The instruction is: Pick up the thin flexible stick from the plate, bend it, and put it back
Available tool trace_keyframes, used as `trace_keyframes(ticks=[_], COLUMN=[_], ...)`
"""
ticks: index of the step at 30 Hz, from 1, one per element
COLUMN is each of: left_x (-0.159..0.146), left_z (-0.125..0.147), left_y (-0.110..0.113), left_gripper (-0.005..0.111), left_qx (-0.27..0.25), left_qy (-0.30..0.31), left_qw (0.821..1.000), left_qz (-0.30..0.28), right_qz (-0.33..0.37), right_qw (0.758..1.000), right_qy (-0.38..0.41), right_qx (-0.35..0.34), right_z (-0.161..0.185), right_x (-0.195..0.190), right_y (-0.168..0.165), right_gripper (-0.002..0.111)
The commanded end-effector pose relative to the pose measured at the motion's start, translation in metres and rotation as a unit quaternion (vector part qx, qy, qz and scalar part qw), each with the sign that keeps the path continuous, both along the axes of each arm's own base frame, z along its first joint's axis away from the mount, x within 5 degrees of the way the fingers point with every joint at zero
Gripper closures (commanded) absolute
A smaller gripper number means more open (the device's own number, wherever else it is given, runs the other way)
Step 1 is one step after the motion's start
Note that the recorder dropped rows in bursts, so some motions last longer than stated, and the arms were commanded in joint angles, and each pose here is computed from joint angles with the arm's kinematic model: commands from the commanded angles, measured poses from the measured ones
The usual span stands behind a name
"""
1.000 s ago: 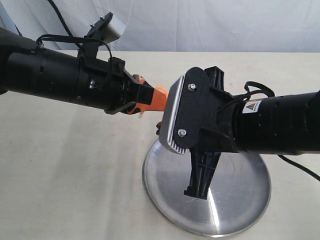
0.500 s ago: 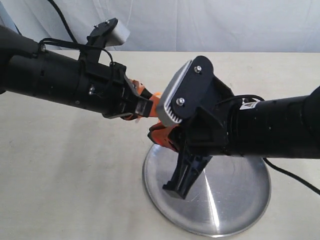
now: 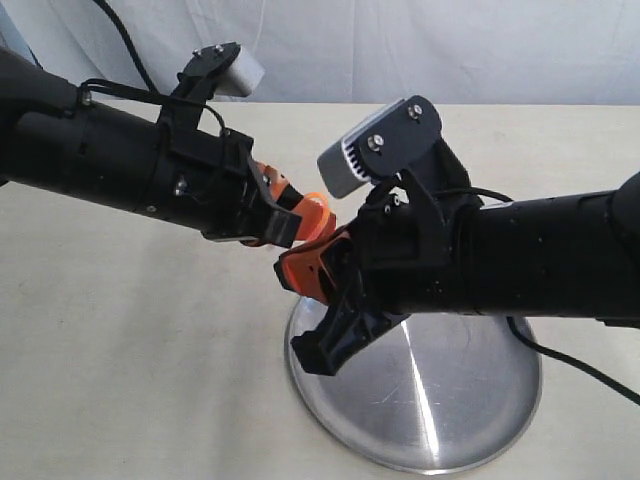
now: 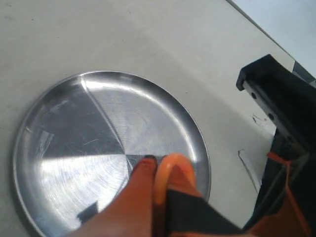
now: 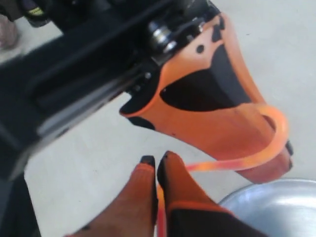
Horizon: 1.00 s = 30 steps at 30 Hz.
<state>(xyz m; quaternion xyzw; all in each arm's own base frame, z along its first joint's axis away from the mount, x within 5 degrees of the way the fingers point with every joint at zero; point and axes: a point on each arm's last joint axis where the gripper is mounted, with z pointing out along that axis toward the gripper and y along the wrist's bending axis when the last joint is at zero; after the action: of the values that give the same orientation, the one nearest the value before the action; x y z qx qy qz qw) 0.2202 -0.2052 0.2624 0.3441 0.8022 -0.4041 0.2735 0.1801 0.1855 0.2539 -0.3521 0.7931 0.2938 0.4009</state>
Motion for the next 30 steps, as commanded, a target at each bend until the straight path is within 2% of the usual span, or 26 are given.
trace_keyframes(ticks=[1,7,11,16,24,27,30], left_x=[-0.0075,-0.0086,-0.0090,-0.0121,-0.0127,-0.0127,-0.0096], left_z=[0.0123,0.0152,0.0146,0.0133,0.0143,0.0143,0.0139], left_y=[-0.0047,-0.0038,-0.0037,-0.0033,-0.0040,-0.0040,-0.0034], left_gripper=[0.107,0.107,0.107,0.107,0.106,0.099,0.080], left_qx=[-0.026,-0.029,-0.025,-0.017,-0.027,-0.027,-0.025], left_qy=[-0.007,-0.013,-0.014,-0.014,0.008,0.009,0.007], left_qw=[0.999,0.999,0.999,0.999,0.999,0.999,1.000], left_qz=[-0.019,-0.019,-0.023,-0.043,-0.034,-0.033,-0.014], right_qz=[0.003,-0.036,-0.034,-0.023,-0.020,-0.019,-0.019], right_qw=[0.999,0.992,0.987,0.986,0.986,0.986,0.985], right_qy=[0.047,0.106,0.139,0.146,0.148,0.149,0.149], right_qx=[0.027,0.059,0.074,0.077,0.077,0.078,0.078], right_z=[-0.0002,-0.0001,0.0002,0.0005,0.0005,0.0006,0.0007], right_x=[-0.0045,-0.0044,-0.0077,-0.0100,-0.0105,-0.0107,-0.0107], right_y=[0.0042,0.0042,0.0059,0.0070,0.0072,0.0073,0.0074], right_gripper=[0.109,0.109,0.109,0.109,0.109,0.109,0.109])
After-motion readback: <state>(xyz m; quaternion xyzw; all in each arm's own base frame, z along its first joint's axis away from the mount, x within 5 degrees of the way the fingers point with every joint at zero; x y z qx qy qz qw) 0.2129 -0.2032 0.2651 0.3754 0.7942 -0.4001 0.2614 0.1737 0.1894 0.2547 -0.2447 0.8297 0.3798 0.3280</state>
